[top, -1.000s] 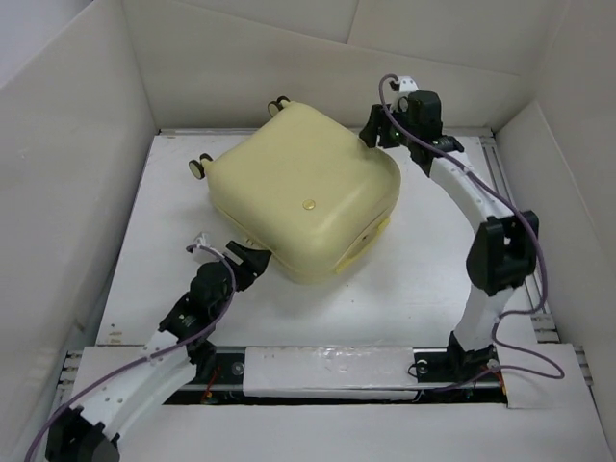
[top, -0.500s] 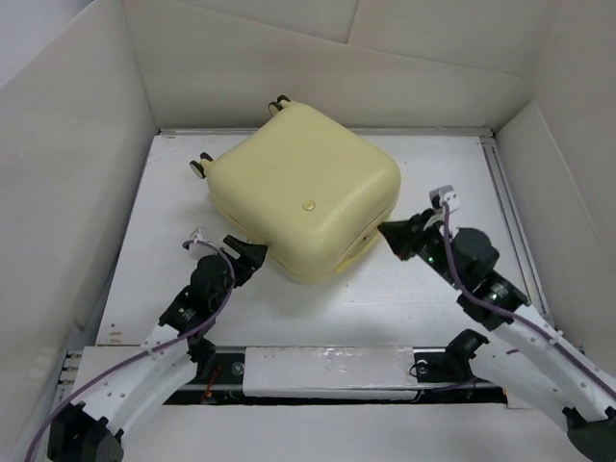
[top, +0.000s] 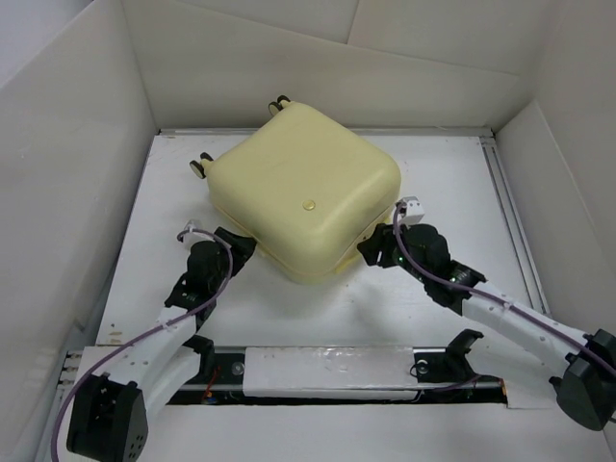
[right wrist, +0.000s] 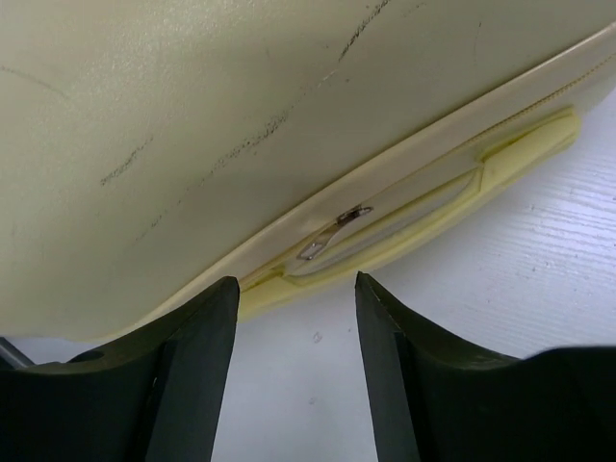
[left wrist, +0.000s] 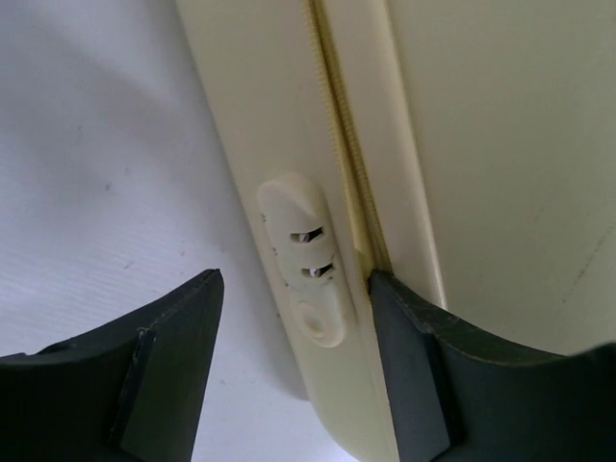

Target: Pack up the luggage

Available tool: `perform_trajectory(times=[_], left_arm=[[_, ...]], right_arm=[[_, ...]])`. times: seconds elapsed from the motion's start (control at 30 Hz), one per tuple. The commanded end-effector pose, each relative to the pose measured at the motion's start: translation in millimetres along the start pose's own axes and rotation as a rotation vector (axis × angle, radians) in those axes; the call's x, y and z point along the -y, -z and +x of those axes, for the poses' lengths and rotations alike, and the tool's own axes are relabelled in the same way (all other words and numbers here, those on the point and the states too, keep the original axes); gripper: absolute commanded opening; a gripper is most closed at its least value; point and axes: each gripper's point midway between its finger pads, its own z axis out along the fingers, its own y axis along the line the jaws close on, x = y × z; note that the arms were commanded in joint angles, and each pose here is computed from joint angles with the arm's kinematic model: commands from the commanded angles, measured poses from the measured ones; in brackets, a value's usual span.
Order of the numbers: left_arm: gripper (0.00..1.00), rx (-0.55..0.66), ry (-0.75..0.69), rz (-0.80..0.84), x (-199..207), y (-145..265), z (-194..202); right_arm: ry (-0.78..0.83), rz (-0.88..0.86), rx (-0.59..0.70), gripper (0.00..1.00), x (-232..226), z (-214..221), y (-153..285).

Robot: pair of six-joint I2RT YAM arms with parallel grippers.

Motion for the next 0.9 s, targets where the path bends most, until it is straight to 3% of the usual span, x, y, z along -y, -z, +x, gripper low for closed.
perform_trajectory(times=[0.0, 0.2, 0.27, 0.47, 0.57, 0.63, 0.87], left_arm=[[0.57, -0.012, -0.03, 0.106, 31, -2, -6], [0.51, -0.004, -0.039, 0.099, 37, -9, -10], [0.46, -0.018, -0.049, 0.096, 35, -11, -7], [0.35, -0.037, -0.041, 0.104, 25, -14, 4], [0.3, -0.032, -0.041, 0.113, 25, -13, 3], [0.26, -0.032, -0.041, 0.113, 25, -12, 3], [0.25, -0.017, -0.059, 0.16, 42, 1, -6]], right_arm=[[-0.056, -0.028, 0.144, 0.56, -18, -44, -6], [-0.061, -0.009, 0.12, 0.54, -11, -43, -20], [-0.059, -0.001, 0.104, 0.48, -9, -37, -26], [-0.071, 0.043, 0.131, 0.11, 6, -29, -19], [-0.086, 0.092, 0.176, 0.0, 19, -30, -9], [-0.085, 0.107, 0.176, 0.0, 25, -25, -5], [-0.084, 0.173, 0.123, 0.0, 53, 13, 2]])
